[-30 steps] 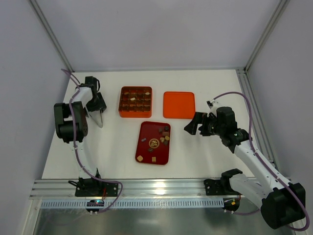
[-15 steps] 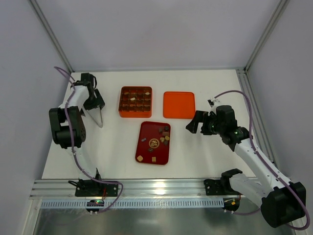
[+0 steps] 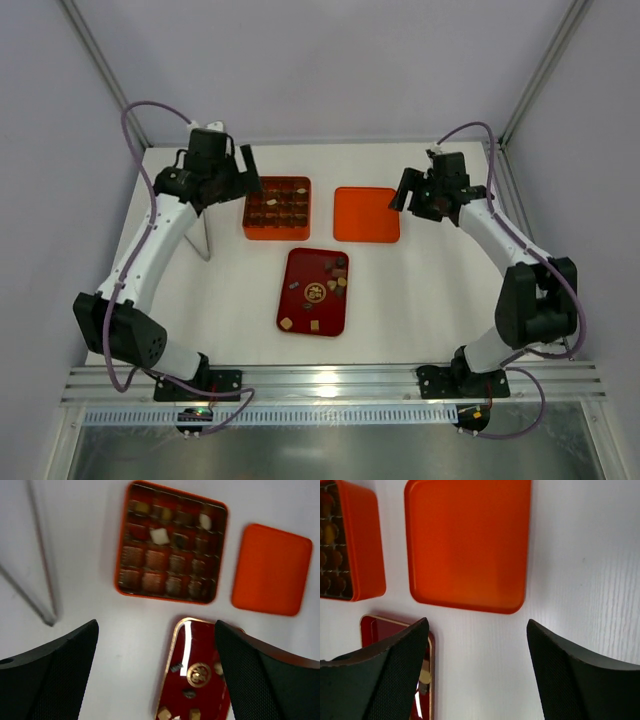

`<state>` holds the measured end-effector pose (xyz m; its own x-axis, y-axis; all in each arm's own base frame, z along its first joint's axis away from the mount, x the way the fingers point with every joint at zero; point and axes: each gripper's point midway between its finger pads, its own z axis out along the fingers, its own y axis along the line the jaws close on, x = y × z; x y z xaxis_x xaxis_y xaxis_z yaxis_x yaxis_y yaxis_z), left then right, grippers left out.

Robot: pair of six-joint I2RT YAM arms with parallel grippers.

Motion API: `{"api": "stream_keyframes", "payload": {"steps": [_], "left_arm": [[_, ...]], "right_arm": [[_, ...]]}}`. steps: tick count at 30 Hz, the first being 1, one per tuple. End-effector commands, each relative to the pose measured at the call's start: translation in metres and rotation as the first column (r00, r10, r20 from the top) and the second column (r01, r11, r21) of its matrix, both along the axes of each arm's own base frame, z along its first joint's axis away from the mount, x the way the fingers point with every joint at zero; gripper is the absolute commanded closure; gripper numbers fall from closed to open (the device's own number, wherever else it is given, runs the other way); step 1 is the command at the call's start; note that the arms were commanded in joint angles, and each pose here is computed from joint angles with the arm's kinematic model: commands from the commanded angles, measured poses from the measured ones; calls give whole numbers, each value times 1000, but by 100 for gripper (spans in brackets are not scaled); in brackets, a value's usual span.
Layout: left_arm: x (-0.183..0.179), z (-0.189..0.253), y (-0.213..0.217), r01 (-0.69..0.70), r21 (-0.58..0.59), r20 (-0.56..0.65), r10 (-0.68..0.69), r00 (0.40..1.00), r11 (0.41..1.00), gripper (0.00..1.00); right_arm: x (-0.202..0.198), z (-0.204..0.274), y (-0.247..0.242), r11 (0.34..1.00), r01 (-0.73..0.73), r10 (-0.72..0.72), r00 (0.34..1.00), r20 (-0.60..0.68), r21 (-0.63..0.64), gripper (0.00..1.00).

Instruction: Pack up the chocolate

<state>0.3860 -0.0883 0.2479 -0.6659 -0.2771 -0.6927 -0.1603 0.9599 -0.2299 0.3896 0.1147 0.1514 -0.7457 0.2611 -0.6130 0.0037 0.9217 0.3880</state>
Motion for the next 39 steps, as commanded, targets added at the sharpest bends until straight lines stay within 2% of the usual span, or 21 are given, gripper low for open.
{"api": "stream_keyframes", "payload": {"steps": [1, 3, 6, 8, 17, 21, 26, 35, 39], "left_arm": [[-16, 11, -63, 167, -113, 37, -164, 986, 979, 6], [-26, 8, -104, 287, -135, 44, -284, 958, 948, 6], [-34, 3, -141, 378, -169, 47, -376, 925, 910, 6], [-37, -1, -157, 419, -193, 52, -418, 907, 887, 5], [-12, -20, -214, 509, -285, 54, -517, 855, 812, 5], [1, -33, -229, 519, -311, 48, -532, 845, 796, 5], [9, -52, -238, 525, -318, 24, -547, 837, 790, 5], [25, -76, -254, 527, -340, -2, -561, 828, 779, 6], [36, -87, -259, 527, -335, -11, -562, 827, 781, 6]], "right_arm": [[32, -12, -6, 998, 16, -17, 999, -32, -53, 23], [42, -25, -8, 997, 25, -29, 998, -55, -75, 29], [56, -44, -13, 993, 28, -40, 994, -101, -118, 36], [64, -56, -13, 990, 24, -41, 991, -125, -136, 41], [80, -93, -15, 985, 3, -39, 978, -203, -172, 49], [85, -103, -14, 983, -9, -34, 973, -230, -181, 56], [89, -105, -11, 985, -16, -24, 972, -234, -170, 58], [86, -120, -6, 985, -44, -5, 960, -281, -168, 66], [82, -128, -6, 983, -57, 2, 952, -306, -172, 75]]}}
